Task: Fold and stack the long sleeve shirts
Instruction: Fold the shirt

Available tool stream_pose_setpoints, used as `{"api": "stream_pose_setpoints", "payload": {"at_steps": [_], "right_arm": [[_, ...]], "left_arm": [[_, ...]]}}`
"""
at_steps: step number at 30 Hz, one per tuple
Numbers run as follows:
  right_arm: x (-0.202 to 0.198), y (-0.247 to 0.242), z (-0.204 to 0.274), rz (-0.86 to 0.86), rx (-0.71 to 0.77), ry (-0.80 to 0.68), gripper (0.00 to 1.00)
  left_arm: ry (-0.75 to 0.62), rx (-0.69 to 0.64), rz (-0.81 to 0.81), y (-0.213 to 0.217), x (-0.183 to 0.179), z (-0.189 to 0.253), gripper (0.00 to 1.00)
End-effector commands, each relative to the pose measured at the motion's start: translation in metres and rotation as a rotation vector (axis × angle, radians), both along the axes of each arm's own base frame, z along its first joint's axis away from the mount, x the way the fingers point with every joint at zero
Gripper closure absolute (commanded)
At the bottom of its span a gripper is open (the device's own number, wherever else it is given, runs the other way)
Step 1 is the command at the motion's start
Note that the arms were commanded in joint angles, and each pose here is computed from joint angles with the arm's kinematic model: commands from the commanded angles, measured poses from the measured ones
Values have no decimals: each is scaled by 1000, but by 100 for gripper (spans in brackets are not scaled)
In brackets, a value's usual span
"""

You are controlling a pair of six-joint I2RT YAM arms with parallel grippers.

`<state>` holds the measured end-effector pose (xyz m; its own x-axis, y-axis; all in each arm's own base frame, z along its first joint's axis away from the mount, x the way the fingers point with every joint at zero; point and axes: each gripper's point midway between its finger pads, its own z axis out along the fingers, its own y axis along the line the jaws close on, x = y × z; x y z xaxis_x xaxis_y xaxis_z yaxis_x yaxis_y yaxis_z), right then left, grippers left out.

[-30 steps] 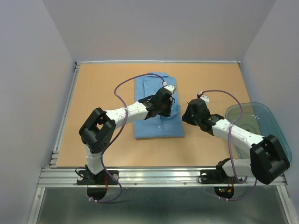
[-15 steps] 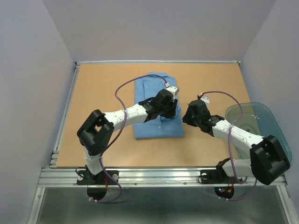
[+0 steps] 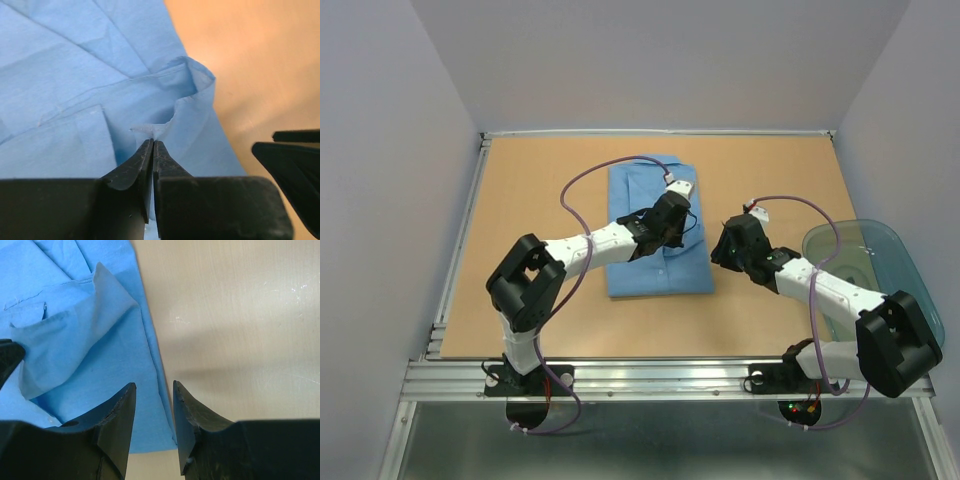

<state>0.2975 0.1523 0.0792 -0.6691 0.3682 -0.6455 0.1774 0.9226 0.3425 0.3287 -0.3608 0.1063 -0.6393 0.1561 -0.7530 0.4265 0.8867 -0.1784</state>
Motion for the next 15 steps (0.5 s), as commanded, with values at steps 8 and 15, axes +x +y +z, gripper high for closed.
{"api": "stream_pose_setpoints", "payload": {"at_steps": [8, 15], "right_arm": [[7, 1, 15, 4, 8, -64, 59], [21, 14, 40, 70, 11, -114, 59]], "left_arm": [[-123, 87, 205, 31, 41, 25, 41], [-128, 42, 280, 54, 39, 46, 17]]}}
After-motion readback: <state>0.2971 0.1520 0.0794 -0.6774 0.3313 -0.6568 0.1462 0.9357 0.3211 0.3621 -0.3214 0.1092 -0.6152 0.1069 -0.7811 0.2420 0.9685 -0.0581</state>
